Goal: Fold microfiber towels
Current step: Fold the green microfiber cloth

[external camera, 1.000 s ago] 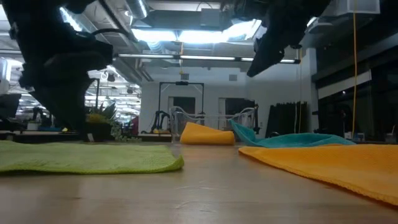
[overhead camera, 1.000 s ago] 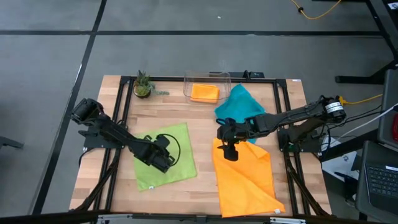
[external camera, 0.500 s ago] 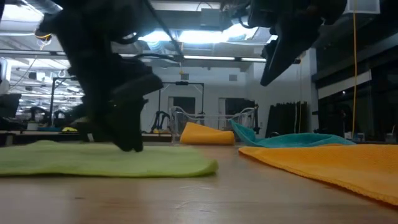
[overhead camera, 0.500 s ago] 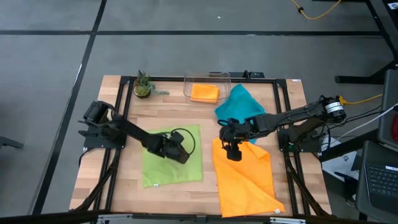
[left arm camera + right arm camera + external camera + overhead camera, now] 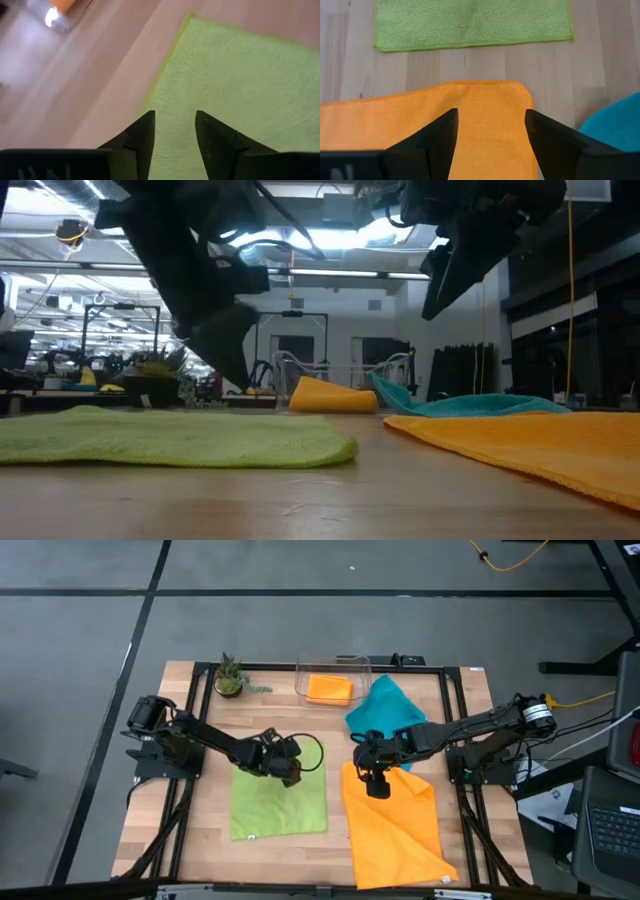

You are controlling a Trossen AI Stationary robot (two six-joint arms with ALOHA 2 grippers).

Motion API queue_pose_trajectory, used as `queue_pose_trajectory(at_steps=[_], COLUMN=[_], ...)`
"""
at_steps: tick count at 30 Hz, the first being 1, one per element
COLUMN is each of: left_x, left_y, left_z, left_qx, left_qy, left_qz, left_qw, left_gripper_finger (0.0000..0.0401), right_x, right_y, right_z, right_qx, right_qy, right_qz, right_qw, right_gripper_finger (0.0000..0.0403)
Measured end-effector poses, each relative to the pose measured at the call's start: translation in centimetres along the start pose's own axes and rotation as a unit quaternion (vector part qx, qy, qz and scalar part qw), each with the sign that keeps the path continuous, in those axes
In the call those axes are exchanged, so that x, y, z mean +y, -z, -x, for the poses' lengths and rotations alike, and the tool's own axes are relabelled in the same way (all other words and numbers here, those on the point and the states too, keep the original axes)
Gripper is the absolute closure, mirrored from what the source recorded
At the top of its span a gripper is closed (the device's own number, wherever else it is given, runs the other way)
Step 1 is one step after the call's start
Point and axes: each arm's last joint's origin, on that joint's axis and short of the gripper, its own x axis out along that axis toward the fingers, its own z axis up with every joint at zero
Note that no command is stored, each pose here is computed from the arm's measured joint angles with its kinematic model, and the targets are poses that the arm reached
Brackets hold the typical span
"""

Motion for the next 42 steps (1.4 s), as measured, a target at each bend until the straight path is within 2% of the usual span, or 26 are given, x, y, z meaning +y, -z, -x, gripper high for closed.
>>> queue_pose_trajectory(at_steps=[2,3,6,8,14,16,20,30,36,42], left_x=[0.1,0.0,-0.4,-0.7,-1.9,-2.3,-2.9,-4.0,-4.5,-5.1], left_y=[0.0,-0.1,-0.6,-1.1,-1.8,-1.7,-1.3,-0.4,0.2,0.8], left_z=[-0.1,-0.1,0.0,0.1,0.8,1.1,1.3,2.3,2.7,3.3], left_qx=[0.003,0.003,-0.021,-0.04,-0.081,-0.091,-0.102,-0.103,-0.104,-0.103], left_qy=[0.003,0.009,0.028,0.046,0.093,0.1,0.088,0.102,0.105,0.114], left_qz=[-0.021,-0.002,0.116,0.16,0.185,0.183,0.141,0.114,0.078,0.065], left_qw=[1.0,1.0,0.993,0.985,0.975,0.974,0.981,0.983,0.986,0.986], left_gripper_finger=[0.0266,0.0266,0.0266,0.0266,0.0266,0.0266,0.0266,0.0266,0.0266,0.0266], right_x=[0.0,0.0,0.0,0.1,0.2,0.2,0.3,0.3,0.4,0.6], right_y=[-0.1,-0.1,-0.2,-0.3,-1.0,-1.2,-1.5,-2.0,-2.3,-2.9], right_z=[0.0,0.0,0.0,0.0,0.0,0.1,0.1,0.2,0.3,-1.3], right_qx=[-0.004,-0.006,-0.011,-0.015,-0.05,-0.063,-0.08,-0.107,-0.122,-0.132], right_qy=[-0.001,-0.001,-0.002,-0.003,-0.006,-0.007,-0.009,-0.01,-0.012,-0.015], right_qz=[0.0,-0.001,0.0,0.012,0.049,0.059,0.062,0.071,0.068,0.053], right_qw=[1.0,1.0,1.0,1.0,0.998,0.996,0.995,0.992,0.99,0.99], right_gripper_finger=[0.0169,0.0169,0.0169,0.0169,0.0169,0.0169,0.0169,0.0169,0.0169,0.0169])
